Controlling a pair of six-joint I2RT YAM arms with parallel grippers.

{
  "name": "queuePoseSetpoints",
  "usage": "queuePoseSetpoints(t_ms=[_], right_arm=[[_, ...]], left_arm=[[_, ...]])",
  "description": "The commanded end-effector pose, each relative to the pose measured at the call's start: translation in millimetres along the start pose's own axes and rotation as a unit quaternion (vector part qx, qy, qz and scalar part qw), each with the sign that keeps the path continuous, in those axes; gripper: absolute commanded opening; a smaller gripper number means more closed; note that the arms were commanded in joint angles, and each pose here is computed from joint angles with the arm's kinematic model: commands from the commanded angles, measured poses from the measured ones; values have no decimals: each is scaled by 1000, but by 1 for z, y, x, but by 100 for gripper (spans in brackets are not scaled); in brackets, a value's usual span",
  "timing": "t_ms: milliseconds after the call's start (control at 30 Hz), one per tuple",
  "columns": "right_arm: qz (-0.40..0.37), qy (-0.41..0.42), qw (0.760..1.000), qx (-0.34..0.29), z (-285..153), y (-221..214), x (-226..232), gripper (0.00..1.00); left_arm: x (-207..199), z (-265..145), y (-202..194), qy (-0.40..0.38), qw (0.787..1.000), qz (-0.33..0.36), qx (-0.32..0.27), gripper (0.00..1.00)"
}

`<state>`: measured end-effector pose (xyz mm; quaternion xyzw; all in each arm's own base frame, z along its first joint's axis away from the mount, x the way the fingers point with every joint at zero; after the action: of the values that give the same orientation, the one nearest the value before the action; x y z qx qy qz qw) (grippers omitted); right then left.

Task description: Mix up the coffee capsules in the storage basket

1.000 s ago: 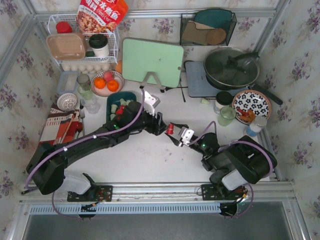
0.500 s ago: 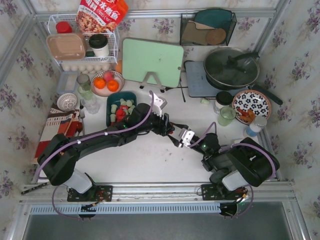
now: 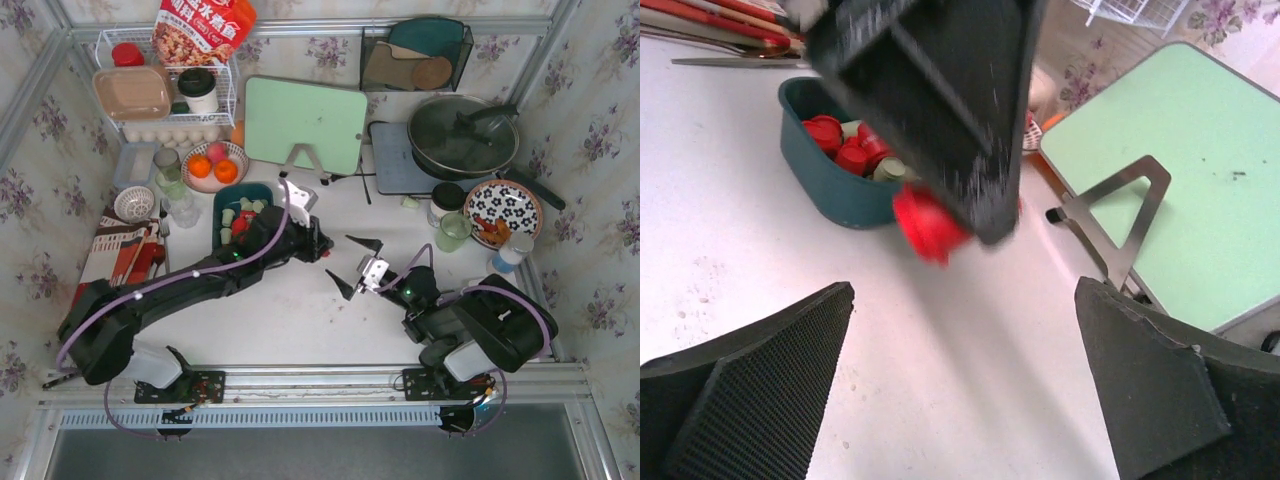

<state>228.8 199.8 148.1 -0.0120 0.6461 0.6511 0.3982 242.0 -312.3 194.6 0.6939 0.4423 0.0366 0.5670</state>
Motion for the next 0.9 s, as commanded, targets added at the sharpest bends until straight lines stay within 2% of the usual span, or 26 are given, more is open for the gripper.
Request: queuePoseSetpoints(t_ms=[0,100,233,333,400,467,567,700,800,867], right_arm=[[-10,-80,996,-37,4,19,-25,100],[41,-141,989,-9,6,13,-39,100],[163,-258,951,49,9,-3,-61,100],[195,-292,926,140,20,-17,-74,100],[193,-297,908,224,26,-30,-81,100],[186,-331,884,273,25,-41,-90,100],[202,-337,865,313,27,-56,-96,99],[252,-320,848,340,27,-74,-103,91],[273,-316,840,348,26,-82,-102,89],[282,-321,831,357,25,-88,-104,89]], left_arm=[[33,-27,23,106,994,30,-28,7],[79,-51,36,194,980,26,-30,8],[138,-70,52,278,960,0,-35,8],[177,-72,59,332,943,-13,-31,10],[201,-69,62,358,933,-21,-26,11],[220,-63,67,371,928,-29,-25,11],[251,-49,69,389,920,-48,-5,13],[279,-34,73,396,915,-77,-4,17],[290,-25,77,398,913,-86,-6,27],[295,-20,77,400,912,-88,-6,37]])
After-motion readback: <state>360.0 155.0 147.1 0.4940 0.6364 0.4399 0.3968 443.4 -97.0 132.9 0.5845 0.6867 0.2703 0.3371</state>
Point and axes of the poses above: each gripper's point midway between its finger pads, its own z axis out along the fingers, its own x axis along the line the jaws close on, y = z × x, the point moved 6 cm from there along -z, back along the fingers, and after that the axes turned 6 degrees about -z, right-handed, at the moved point
